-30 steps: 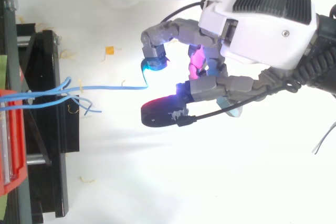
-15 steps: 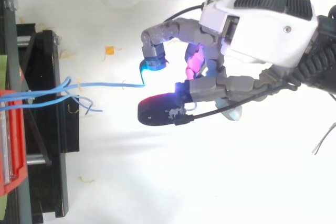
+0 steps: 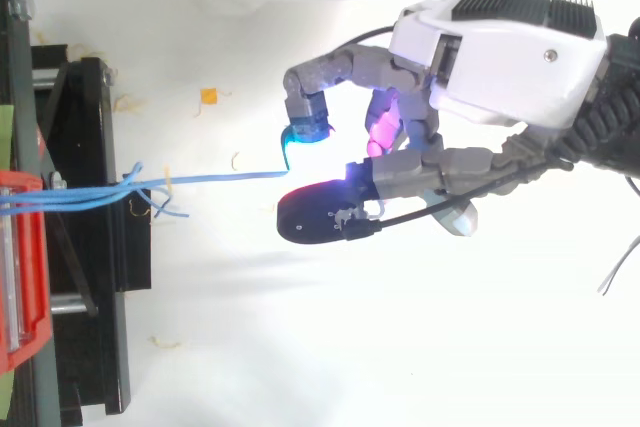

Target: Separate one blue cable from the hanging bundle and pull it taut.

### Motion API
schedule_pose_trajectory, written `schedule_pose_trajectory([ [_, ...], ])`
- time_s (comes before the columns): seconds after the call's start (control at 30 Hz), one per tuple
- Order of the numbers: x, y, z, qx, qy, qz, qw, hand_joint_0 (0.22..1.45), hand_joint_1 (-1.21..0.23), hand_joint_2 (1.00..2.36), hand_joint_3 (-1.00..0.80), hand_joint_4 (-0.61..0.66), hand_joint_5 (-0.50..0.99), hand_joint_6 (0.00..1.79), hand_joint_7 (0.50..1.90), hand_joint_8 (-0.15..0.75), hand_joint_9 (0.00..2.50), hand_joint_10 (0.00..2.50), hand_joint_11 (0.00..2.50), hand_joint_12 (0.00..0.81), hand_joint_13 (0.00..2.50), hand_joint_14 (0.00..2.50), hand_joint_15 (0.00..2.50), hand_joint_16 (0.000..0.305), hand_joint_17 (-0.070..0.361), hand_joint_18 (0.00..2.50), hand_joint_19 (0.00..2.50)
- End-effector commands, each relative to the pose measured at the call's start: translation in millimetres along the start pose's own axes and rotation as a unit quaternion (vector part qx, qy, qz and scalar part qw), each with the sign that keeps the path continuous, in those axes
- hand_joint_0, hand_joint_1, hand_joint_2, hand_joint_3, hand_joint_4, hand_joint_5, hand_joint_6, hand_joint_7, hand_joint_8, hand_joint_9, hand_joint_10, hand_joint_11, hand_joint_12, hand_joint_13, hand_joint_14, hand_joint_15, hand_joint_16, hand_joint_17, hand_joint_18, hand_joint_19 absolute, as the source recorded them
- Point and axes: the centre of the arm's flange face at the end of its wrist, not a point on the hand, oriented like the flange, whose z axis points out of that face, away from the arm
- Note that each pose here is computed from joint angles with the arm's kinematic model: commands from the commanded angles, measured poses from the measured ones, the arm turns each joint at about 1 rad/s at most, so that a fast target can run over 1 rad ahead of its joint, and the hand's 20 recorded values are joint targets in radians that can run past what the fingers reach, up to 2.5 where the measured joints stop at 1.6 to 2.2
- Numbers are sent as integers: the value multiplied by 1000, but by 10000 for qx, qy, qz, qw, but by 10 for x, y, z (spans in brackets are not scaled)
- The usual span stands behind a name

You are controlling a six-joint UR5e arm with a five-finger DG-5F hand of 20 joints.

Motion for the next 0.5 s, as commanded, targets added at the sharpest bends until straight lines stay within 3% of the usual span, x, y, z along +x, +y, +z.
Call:
schedule_pose_trajectory([
  [0.0,-3,-29,-20,87,99,50,9999,749,-693,1015,-125,111,147,504,1407,110,2016,27,688,257,1270,20,692,38,84,789,690],
  [0.17,5,-65,-55,212,272,71,9994,748,-692,1015,-125,105,147,505,1406,111,2015,25,664,261,1269,21,693,37,84,790,696],
  [0.47,-9,-70,-50,217,231,125,9994,745,-687,1016,-129,105,146,504,1410,115,2012,23,671,258,1270,20,692,38,84,794,695],
])
